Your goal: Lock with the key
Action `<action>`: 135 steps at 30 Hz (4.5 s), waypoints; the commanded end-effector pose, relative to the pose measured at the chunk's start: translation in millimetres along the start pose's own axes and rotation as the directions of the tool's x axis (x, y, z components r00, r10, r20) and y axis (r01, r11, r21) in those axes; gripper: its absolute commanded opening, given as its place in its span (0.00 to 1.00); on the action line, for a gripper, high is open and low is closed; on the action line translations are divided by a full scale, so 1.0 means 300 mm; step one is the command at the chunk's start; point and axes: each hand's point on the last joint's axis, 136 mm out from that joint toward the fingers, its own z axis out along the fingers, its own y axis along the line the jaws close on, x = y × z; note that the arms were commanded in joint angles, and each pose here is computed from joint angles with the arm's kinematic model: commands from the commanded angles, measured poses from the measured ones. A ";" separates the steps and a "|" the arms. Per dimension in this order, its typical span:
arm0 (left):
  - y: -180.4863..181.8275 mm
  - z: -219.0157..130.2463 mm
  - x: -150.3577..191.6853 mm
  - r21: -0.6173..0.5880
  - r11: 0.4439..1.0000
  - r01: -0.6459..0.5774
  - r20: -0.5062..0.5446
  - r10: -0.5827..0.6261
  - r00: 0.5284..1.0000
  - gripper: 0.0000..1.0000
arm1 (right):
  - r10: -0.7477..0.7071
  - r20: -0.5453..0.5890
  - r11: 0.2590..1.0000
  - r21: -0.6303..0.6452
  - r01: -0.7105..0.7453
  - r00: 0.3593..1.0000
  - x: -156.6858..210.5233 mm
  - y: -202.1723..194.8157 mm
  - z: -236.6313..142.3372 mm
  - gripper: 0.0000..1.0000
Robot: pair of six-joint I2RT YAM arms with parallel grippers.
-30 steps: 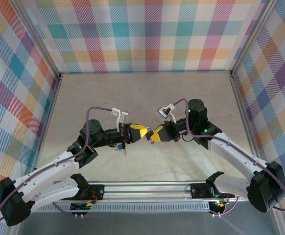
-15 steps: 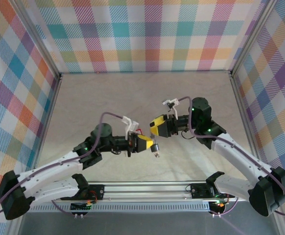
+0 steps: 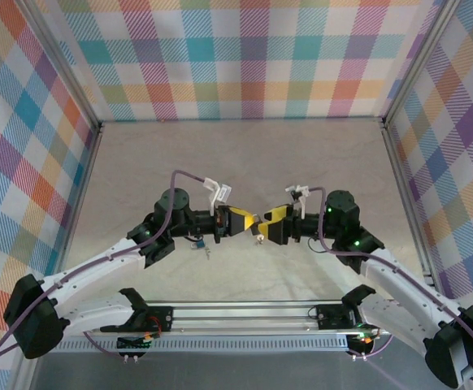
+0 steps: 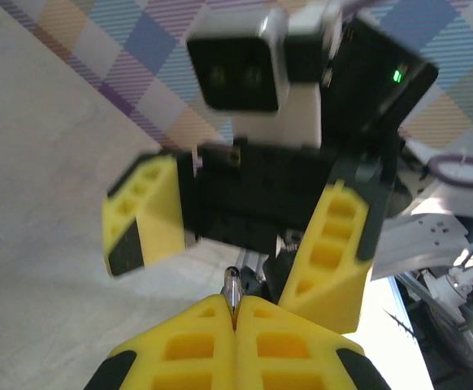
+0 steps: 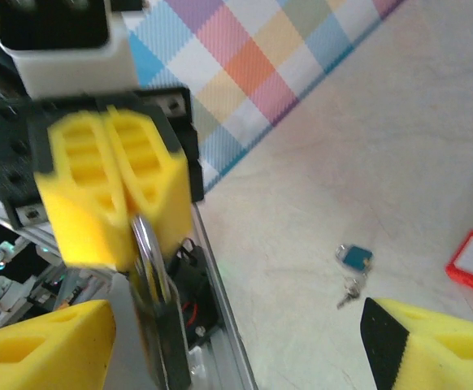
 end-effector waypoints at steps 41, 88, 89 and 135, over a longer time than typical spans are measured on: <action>0.022 0.020 -0.196 0.112 0.990 0.082 0.186 -0.102 0.977 0.00 | -0.029 0.052 0.981 -0.192 0.038 0.998 0.007 0.092 -0.013 0.00; 0.729 0.519 0.447 -0.452 0.808 0.378 -0.224 -0.513 0.829 0.00 | 0.224 0.352 0.650 0.641 -0.408 0.909 0.120 -0.366 -0.333 0.00; 0.734 0.519 0.453 -0.464 0.805 0.371 -0.229 -0.513 0.827 0.00 | 0.237 0.350 0.638 0.647 -0.417 0.906 0.131 -0.376 -0.334 0.00; 0.391 -0.112 -0.197 -0.761 0.649 0.008 0.101 0.107 0.989 1.00 | 0.470 0.249 0.456 0.753 -0.474 0.847 0.270 -0.681 -0.234 0.12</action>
